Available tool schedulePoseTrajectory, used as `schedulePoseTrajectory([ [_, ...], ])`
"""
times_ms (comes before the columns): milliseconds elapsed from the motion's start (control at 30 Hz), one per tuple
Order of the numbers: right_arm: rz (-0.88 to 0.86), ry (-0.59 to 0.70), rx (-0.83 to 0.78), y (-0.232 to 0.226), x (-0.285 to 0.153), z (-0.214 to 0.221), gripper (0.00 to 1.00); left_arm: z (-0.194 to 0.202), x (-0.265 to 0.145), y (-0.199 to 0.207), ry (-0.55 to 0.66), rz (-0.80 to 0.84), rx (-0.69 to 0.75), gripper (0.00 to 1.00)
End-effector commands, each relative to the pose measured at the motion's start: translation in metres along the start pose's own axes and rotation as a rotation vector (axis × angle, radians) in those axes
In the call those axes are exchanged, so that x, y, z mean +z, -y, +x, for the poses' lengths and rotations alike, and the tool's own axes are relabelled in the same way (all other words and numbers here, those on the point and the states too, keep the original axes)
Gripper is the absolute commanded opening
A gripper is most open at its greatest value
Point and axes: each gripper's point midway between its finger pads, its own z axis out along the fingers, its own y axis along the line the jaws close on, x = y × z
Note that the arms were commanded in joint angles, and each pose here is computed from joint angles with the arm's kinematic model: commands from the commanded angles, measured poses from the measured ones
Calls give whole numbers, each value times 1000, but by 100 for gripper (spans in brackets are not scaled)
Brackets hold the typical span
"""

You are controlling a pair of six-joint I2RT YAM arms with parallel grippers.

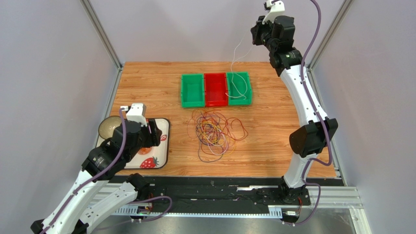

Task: Untangle the cables
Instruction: Place the cable in the bin.

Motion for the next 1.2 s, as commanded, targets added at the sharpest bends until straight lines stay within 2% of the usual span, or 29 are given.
schedulePoseTrajectory([
  [0,-35,36,10,-7,1,-5,0,-3,1,2,-14,-4,21,64],
  [67,-22,31,-2,-5,-1,-3,0,1,2,-1,-63,-27,59,63],
  [200,42,1,-15,11,3,13,0,4,8,-4,-86,-63,77,63],
  [333,62,-33,-29,20,6,28,0,4,8,2,-72,-15,78,62],
  [533,193,-97,-70,47,5,56,0,0,0,0,-23,-1,57,62],
  [733,268,-173,-77,62,4,87,0,0,0,1,-26,3,58,62],
  [1167,269,-343,-19,55,3,166,0,2,2,2,-37,5,59,62],
])
